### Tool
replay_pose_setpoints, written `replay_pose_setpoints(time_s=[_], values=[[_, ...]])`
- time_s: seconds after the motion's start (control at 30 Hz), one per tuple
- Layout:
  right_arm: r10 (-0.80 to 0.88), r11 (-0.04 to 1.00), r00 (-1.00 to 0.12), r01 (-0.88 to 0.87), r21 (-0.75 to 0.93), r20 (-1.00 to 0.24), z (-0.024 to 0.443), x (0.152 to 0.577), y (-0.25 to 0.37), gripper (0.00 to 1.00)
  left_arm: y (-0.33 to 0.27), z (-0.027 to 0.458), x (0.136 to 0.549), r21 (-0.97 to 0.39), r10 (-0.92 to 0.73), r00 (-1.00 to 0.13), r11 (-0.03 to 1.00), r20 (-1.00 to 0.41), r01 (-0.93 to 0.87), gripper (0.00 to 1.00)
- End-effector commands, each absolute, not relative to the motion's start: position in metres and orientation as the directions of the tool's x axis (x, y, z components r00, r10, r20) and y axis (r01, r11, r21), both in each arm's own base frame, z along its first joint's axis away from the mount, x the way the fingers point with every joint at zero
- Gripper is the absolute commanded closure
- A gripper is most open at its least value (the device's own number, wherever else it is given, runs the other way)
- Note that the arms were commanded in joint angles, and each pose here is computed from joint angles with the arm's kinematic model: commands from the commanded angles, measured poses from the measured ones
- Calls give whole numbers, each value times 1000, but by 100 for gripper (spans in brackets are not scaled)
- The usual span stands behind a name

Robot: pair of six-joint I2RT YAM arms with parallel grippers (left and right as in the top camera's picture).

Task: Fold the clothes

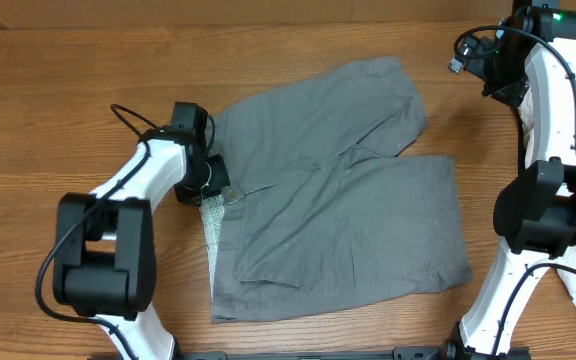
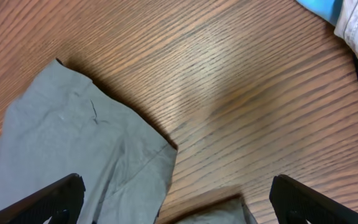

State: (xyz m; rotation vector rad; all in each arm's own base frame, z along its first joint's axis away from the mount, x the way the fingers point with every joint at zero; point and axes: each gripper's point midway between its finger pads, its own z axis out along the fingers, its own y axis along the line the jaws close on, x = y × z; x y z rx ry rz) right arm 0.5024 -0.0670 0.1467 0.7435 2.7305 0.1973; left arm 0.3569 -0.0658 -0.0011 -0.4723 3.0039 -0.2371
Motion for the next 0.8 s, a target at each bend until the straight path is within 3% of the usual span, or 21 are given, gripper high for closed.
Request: replay_pose_setpoints(time_s=[0.0,0.2,0.6,0.77], values=[[512,858,-804,462,225,-303,169,505,-67,0,-48,-19,358,-70,-328,-941,944,-86,-323,96],[513,858,-804,463,225,-302,169,505,-67,0,-31,-32,384,6,-313,-927,947,-205,-321,96],[512,858,-804,462,225,-303,169,505,-67,0,-42,-84,475,-109,-271,-829,962,-490,-250,95],[512,858,-804,462,225,-302,169,505,-67,0,-46,-85,501,-130,-266,-793,964,-548,-234,92]])
